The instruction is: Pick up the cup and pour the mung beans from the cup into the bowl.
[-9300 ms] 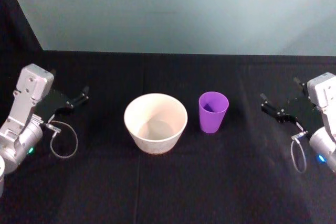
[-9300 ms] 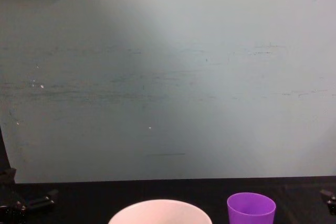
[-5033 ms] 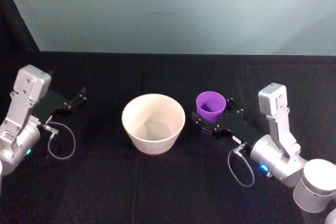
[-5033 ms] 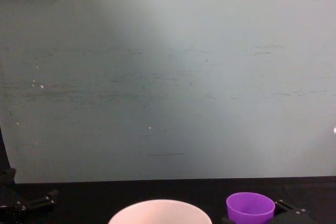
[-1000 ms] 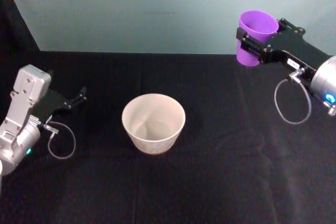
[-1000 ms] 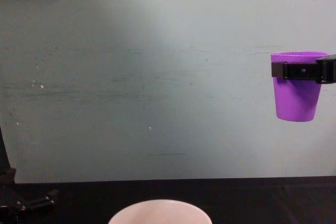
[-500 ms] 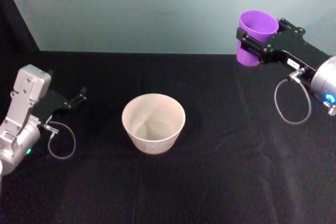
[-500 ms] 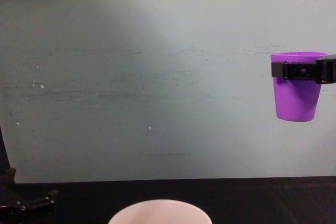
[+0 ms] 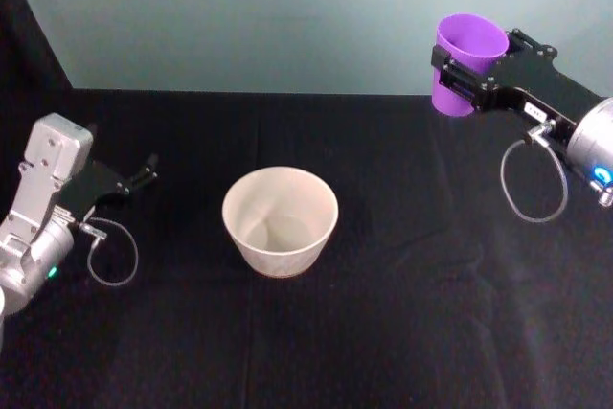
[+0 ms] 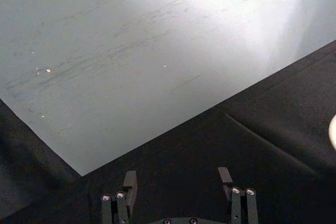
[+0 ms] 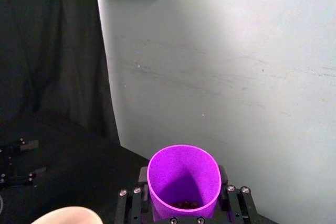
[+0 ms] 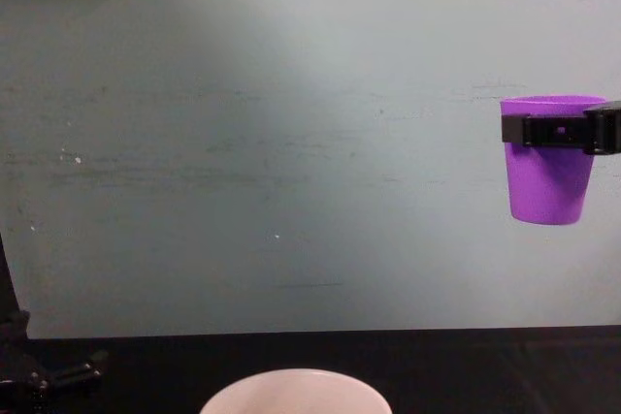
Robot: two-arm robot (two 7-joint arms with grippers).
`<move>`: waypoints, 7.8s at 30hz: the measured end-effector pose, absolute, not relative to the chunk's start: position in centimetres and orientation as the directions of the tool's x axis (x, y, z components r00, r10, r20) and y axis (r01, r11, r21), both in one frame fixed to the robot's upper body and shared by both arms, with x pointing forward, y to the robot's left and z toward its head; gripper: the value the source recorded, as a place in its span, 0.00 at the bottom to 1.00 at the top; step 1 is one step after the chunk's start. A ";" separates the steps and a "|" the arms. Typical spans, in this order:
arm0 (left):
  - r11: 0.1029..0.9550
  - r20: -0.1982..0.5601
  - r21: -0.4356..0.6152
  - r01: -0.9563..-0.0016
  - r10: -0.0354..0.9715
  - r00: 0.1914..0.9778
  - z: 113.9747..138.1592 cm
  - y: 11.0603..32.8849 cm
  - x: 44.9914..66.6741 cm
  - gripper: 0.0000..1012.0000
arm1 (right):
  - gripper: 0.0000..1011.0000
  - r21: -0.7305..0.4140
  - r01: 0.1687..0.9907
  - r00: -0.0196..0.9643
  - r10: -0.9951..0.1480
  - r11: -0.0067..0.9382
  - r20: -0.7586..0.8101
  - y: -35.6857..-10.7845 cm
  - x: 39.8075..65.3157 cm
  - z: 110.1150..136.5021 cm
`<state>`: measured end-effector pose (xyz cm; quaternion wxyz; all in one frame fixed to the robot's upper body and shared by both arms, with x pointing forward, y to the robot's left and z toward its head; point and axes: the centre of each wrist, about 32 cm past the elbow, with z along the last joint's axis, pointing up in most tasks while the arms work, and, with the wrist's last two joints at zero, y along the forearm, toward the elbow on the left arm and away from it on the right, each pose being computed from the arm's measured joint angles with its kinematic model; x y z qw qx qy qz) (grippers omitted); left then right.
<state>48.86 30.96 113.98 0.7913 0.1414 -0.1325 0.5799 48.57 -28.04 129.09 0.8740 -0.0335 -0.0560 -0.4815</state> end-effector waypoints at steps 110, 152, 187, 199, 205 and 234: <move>0.287 0.374 0.070 -0.955 0.880 0.292 114.0 31.0 48.9 0.99 | 0.72 -0.005 0.845 0.530 -0.838 0.534 0.130 -28.0 48.6 129.1; 0.287 0.374 0.070 -0.955 0.880 0.292 114.0 31.0 48.9 0.99 | 0.72 -0.005 0.845 0.530 -0.838 0.534 0.130 -28.0 48.6 129.1; 0.287 0.374 0.070 -0.955 0.880 0.292 114.0 31.0 48.9 0.99 | 0.72 -0.005 0.845 0.530 -0.838 0.534 0.130 -28.0 48.6 129.1; 0.287 0.374 0.070 -0.955 0.880 0.292 114.0 31.0 48.9 0.99 | 0.72 -0.005 0.845 0.530 -0.838 0.534 0.130 -28.0 48.6 129.1; 0.287 0.374 0.070 -0.955 0.880 0.292 114.0 31.0 48.9 0.99 | 0.72 -0.005 0.845 0.530 -0.838 0.534 0.130 -28.0 48.6 129.1; 0.287 0.374 0.070 -0.955 0.880 0.292 114.0 31.0 48.9 0.99 | 0.72 -0.001 0.825 0.557 -0.813 0.565 0.170 -25.4 53.2 128.6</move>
